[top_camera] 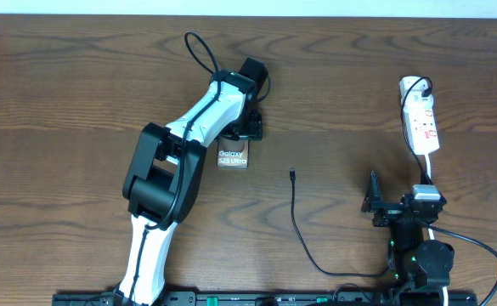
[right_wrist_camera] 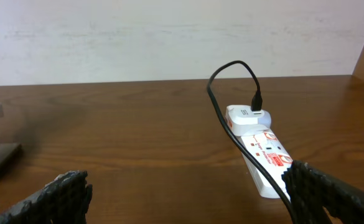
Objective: Plug charger to phone and switch on socket
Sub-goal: 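Close the left gripper on the phone and tilt it upward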
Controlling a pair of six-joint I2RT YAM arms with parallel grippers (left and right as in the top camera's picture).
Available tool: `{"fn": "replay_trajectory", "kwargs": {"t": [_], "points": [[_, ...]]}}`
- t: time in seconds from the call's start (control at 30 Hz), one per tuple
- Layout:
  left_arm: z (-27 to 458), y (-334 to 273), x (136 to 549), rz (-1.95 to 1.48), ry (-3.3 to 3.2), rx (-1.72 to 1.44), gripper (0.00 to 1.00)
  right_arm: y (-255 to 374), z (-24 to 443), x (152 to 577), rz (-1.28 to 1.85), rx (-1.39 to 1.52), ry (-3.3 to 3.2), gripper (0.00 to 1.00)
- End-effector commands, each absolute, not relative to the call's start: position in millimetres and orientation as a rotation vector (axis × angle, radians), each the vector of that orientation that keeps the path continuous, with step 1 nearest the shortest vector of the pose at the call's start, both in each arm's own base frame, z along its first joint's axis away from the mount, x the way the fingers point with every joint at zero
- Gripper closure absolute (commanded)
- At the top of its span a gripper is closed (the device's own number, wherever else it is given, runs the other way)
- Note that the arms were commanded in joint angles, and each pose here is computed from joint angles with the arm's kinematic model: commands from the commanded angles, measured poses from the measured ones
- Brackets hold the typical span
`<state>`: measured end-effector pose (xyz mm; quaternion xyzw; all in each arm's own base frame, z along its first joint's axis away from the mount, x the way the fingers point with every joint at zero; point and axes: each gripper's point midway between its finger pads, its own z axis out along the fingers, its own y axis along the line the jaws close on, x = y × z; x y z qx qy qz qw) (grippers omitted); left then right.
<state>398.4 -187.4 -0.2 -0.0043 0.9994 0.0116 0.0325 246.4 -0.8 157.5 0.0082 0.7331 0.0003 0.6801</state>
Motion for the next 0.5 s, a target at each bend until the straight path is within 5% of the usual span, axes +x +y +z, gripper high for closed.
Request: {"fn": "replay_trajectory", "kwargs": {"t": [0.0, 0.47], "points": [[-23, -173, 385, 0.139, 3.133, -0.007, 0.2, -2, 157, 246, -0.012, 0.014, 1.645, 0.01], [2, -177, 394, 0.092, 3.077, -0.012, 0.2, -2, 157, 246, -0.012, 0.014, 1.645, 0.01]]}}
